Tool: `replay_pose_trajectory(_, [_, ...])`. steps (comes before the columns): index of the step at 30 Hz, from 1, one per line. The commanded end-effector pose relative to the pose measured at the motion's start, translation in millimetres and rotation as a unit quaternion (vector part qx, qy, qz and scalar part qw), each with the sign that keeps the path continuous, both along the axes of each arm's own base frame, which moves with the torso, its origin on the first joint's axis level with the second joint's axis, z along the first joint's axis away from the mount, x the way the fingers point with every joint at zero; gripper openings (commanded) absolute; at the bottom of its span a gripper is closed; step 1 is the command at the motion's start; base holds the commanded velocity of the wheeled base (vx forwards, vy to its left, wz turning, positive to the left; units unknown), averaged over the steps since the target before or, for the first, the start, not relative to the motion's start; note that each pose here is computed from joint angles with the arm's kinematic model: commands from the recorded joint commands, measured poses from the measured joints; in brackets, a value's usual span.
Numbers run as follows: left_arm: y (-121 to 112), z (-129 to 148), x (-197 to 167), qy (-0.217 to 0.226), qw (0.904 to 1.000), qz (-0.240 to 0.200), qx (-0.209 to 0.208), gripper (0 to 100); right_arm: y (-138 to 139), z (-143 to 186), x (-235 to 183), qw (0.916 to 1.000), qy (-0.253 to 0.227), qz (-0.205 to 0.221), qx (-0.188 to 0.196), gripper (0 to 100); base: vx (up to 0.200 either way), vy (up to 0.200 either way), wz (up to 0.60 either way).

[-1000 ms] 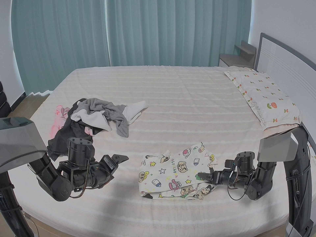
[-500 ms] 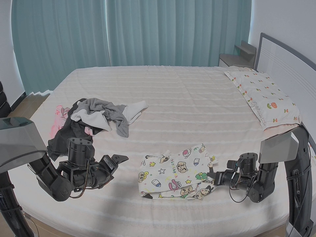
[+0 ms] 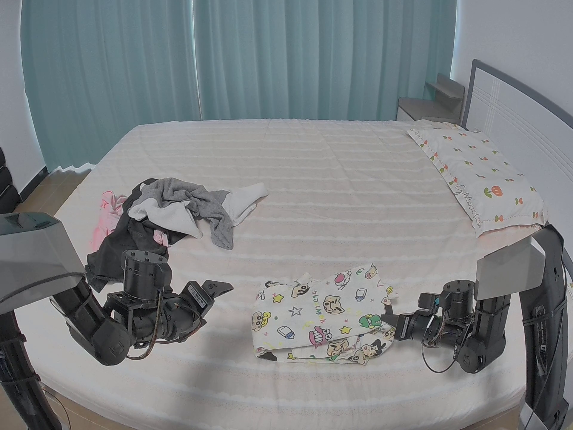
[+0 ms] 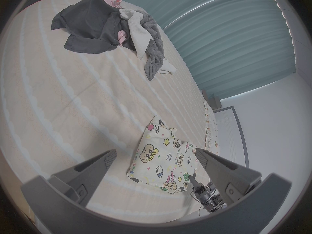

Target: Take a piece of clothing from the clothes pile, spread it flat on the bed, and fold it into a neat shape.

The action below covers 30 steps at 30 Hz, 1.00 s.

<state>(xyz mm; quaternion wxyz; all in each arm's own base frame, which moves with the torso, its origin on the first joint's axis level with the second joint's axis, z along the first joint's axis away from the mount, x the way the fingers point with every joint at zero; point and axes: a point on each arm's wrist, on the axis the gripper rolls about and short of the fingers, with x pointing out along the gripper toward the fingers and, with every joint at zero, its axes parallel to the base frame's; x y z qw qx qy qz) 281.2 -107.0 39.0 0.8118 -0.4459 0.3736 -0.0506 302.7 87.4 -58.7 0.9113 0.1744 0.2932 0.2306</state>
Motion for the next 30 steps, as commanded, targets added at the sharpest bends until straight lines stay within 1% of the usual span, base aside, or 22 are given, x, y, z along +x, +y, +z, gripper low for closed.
replay_pose_trajectory(1, [0.0, -0.5, 0.1, 0.001, 1.0000, 0.000, 0.000, 100, -1.4, 4.2, -4.5, 1.0000, -0.006, 0.004, -0.006, 0, 0.000, 0.000, 0.00])
replay_pose_trajectory(4, [0.0, -0.5, 0.1, 0.001, 1.0000, 0.000, 0.000, 100, -2.3, 2.3, -4.4, 0.9998, -0.011, 0.008, -0.015, 0, 0.000, 0.000, 0.00])
replay_pose_trajectory(9, [-0.2, -1.6, 0.6, 0.002, 1.0000, 0.000, 0.001, 100, -1.6, -3.8, -3.7, 0.9998, -0.006, 0.010, -0.018, 0, 0.000, 0.000, 0.00])
replay_pose_trajectory(10, [-0.1, -1.6, 0.7, 0.002, 1.0000, 0.001, 0.001, 100, -1.6, -3.8, -3.7, 0.9998, -0.006, 0.010, -0.018, 100, 0.000, 0.000, 0.00])
replay_pose_trajectory(24, [-0.1, -2.1, 0.7, 0.002, 1.0000, 0.002, 0.003, 100, 0.6, -3.1, -5.3, 0.9997, -0.006, 0.018, -0.018, 100, 0.000, 0.000, 0.00])
replay_pose_trajectory(25, [-0.3, -1.7, 1.2, 0.001, 1.0000, 0.002, 0.002, 100, 1.5, -3.6, -5.7, 0.9996, -0.006, 0.021, -0.019, 0, 0.000, 0.000, 0.00])
replay_pose_trajectory(30, [-0.1, -2.1, 0.7, 0.002, 1.0000, 0.002, 0.002, 100, 1.9, -3.1, -5.7, 0.9995, -0.008, 0.021, -0.020, 0, 0.000, 0.000, 0.00])
